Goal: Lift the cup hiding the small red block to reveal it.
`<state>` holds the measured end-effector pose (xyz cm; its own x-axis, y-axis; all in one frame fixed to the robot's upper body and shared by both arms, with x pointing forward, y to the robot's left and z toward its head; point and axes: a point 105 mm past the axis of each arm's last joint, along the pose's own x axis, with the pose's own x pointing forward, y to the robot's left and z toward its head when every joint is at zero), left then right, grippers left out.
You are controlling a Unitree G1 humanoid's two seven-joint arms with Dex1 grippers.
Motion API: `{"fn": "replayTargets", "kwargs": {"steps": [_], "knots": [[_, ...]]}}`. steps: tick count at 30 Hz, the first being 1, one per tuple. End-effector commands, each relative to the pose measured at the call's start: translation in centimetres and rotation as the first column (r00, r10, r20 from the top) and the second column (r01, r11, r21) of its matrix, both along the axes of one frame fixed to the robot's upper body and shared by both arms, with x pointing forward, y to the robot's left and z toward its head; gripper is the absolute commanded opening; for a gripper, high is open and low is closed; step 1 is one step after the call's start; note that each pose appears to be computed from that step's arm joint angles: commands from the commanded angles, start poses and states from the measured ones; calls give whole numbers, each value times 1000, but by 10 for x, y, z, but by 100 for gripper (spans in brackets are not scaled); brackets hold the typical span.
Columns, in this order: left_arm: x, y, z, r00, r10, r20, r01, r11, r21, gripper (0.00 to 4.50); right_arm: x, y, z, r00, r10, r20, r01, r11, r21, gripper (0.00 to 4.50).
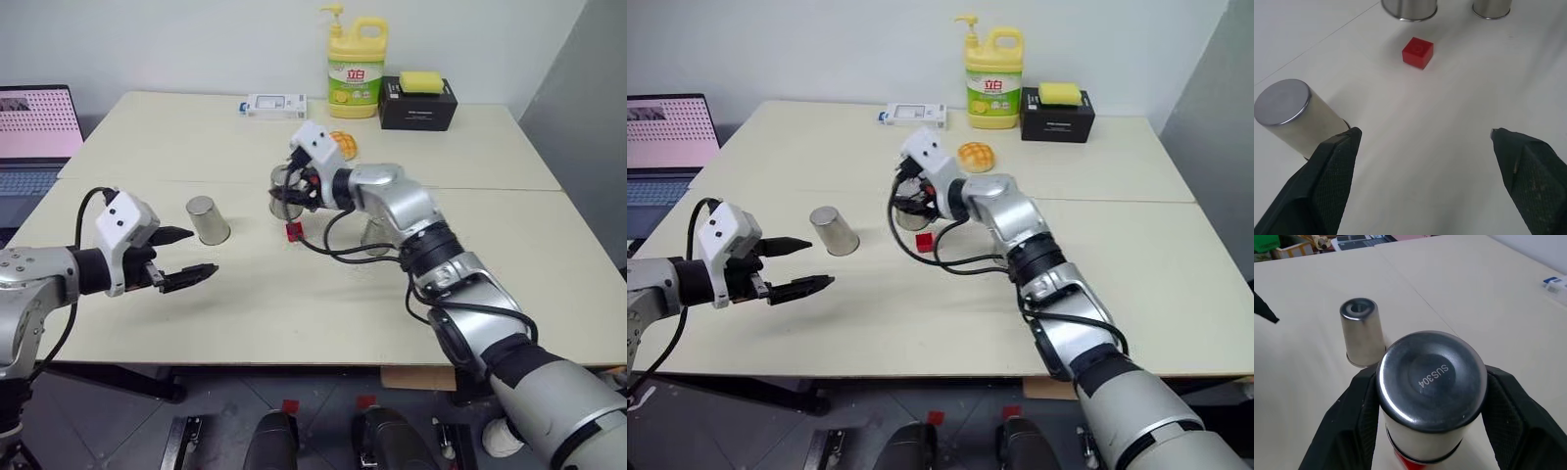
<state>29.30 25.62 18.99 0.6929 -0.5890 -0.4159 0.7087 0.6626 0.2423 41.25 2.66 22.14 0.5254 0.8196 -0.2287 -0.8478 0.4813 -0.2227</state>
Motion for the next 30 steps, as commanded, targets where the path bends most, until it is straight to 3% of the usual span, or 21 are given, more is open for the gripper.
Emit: {"fn": "replayTargets", "kwargs": {"steps": [1, 14, 16, 19, 21, 27, 30], "knots": [[3, -5, 10, 999, -23, 41, 23, 1000, 7, 450, -3, -11, 6, 1000, -2, 19, 2, 1000, -4, 255], [6, -12, 9, 998, -52, 39, 52, 999, 7, 450, 9, -21, -24, 996, -74, -46, 71, 996, -57, 255], [6, -13, 8, 998, -53, 38, 53, 999, 7, 450, 10, -21, -26, 996, -81, -47, 78, 995, -61, 327], [6, -13, 8, 998, -53, 39, 53, 999, 6, 450, 13, -22, -26, 994, -99, -43, 96, 993, -62, 399], [6, -13, 8, 998, -53, 40, 53, 999, 6, 450, 15, -22, -21, 993, -111, -28, 110, 993, -45, 446], [6, -12, 9, 998, -52, 43, 52, 999, 5, 450, 4, -18, 45, 997, -72, 0, 70, 976, 204, 446], [5, -9, 10, 998, -45, 46, 45, 999, 10, 450, -19, -23, 71, 999, 18, 31, -27, 956, 293, 446]]}}
